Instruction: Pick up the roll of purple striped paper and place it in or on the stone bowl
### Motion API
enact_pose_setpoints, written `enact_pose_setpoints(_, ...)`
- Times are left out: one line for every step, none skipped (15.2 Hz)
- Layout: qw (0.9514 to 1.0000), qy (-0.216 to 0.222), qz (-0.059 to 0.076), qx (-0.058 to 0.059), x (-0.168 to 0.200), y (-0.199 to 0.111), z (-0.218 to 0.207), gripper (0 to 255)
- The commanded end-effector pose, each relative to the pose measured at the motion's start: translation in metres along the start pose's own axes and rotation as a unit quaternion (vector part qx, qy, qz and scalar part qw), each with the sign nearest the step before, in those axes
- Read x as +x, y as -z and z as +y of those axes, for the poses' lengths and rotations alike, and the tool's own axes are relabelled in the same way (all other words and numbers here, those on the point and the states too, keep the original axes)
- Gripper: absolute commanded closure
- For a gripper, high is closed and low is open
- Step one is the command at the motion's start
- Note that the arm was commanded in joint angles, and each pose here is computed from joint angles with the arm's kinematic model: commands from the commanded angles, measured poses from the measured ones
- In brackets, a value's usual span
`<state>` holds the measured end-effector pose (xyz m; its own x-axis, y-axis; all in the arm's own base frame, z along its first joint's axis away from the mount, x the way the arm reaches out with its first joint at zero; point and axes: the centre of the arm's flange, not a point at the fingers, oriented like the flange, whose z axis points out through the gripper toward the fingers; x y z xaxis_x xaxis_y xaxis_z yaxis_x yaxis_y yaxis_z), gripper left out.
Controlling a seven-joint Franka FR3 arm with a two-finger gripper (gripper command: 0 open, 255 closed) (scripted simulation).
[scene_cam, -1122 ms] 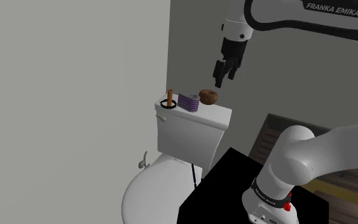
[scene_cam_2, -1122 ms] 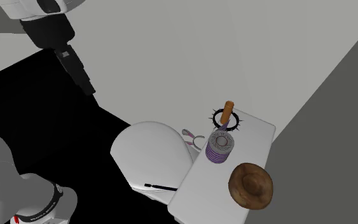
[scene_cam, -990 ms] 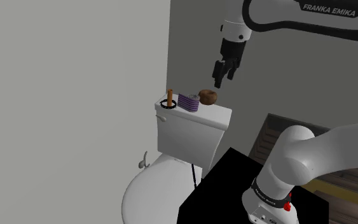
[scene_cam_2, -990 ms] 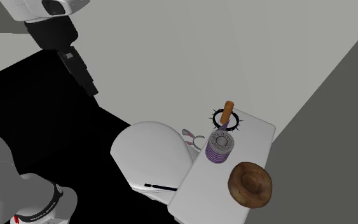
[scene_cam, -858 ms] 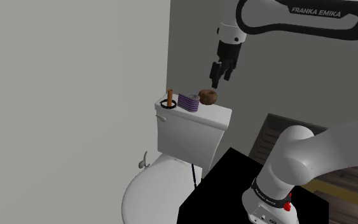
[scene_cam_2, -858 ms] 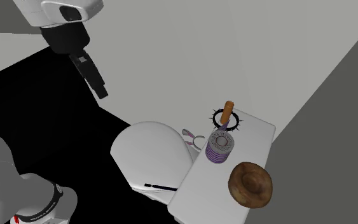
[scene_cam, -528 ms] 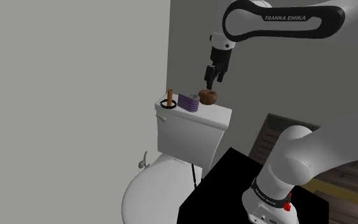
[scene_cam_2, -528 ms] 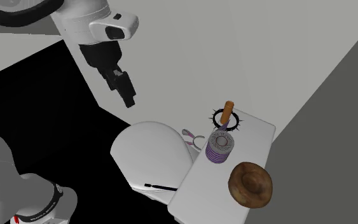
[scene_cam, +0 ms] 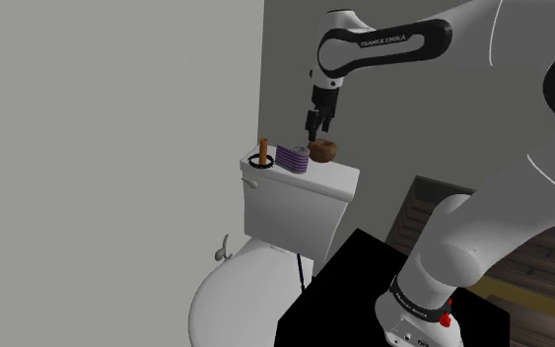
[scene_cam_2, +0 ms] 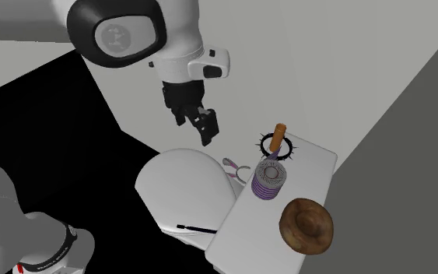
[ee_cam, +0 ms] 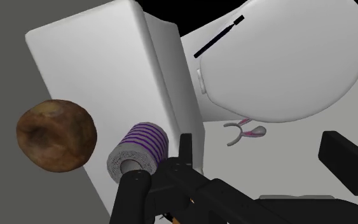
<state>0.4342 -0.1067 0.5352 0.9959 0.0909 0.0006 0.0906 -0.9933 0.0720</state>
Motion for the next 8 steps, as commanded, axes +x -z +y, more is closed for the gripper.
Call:
enact_pose_setpoints(0.9999,0.010,-0.003,0.004,0.022,-0.014,0.014,0)
enact_pose_setpoints(0.9999,0.015,-0.004,0.006,0.031,-0.021,0.021,0)
enact_pose_setpoints(0.9998,0.019,-0.006,0.009,0.040,-0.029,0.028,0)
enact_pose_setpoints(0.9996,0.024,-0.007,0.011,0.050,-0.036,0.035,0)
enact_pose_setpoints(0.9995,0.028,-0.009,0.013,0.059,-0.044,0.041,0)
enact_pose_setpoints(0.9993,0.033,-0.010,0.015,0.069,-0.052,0.048,0)
enact_pose_setpoints(0.9991,0.038,-0.012,0.018,0.078,-0.059,0.054,0)
enact_pose_setpoints(0.9988,0.042,-0.013,0.020,0.088,-0.067,0.060,0)
